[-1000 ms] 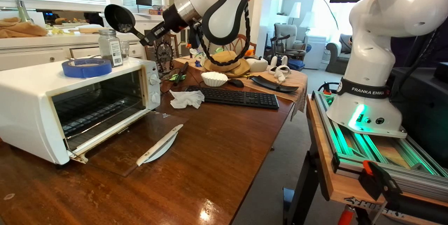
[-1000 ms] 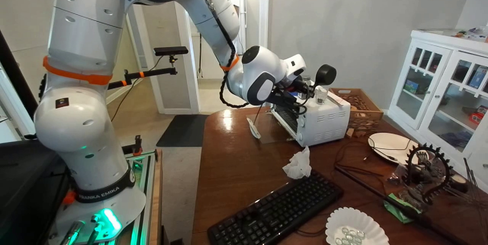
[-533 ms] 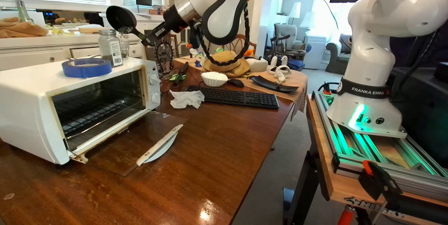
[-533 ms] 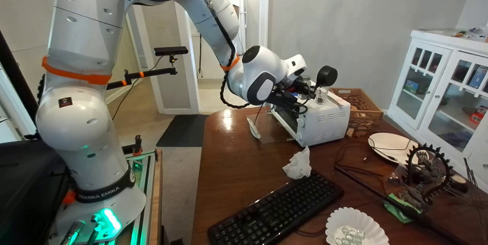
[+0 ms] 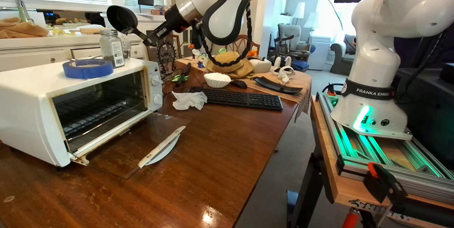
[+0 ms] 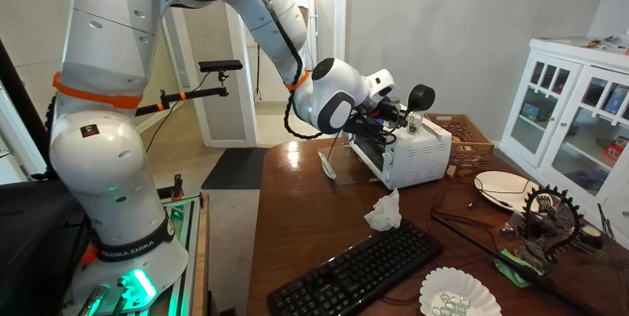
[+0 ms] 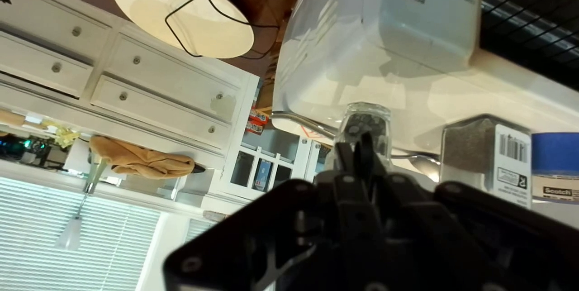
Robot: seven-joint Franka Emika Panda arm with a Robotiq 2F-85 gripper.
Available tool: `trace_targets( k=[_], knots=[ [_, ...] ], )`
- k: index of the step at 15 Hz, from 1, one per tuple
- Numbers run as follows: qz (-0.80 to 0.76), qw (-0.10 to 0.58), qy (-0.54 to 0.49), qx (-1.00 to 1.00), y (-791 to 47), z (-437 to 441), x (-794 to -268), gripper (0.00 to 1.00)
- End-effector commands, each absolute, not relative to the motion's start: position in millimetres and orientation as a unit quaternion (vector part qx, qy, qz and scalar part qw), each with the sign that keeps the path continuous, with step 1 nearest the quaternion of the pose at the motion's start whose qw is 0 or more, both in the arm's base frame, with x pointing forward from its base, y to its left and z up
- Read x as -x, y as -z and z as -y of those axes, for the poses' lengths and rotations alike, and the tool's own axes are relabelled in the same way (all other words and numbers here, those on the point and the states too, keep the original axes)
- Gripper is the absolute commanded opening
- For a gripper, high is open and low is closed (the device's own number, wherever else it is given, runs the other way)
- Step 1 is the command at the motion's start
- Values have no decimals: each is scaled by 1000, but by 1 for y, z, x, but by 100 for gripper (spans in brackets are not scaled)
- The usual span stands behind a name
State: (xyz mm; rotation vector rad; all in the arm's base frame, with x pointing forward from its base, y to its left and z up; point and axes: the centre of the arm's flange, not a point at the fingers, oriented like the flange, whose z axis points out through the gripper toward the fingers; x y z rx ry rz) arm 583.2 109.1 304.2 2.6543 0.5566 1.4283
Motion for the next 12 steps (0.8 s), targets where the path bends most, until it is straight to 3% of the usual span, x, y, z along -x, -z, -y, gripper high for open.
trace_targets(
  k=[1, 12],
  knots=[
    [-184, 52, -458, -868, -304, -117, -589, 2],
    [-193, 74, -459, -864, -306, -121, -592, 2]
  ],
)
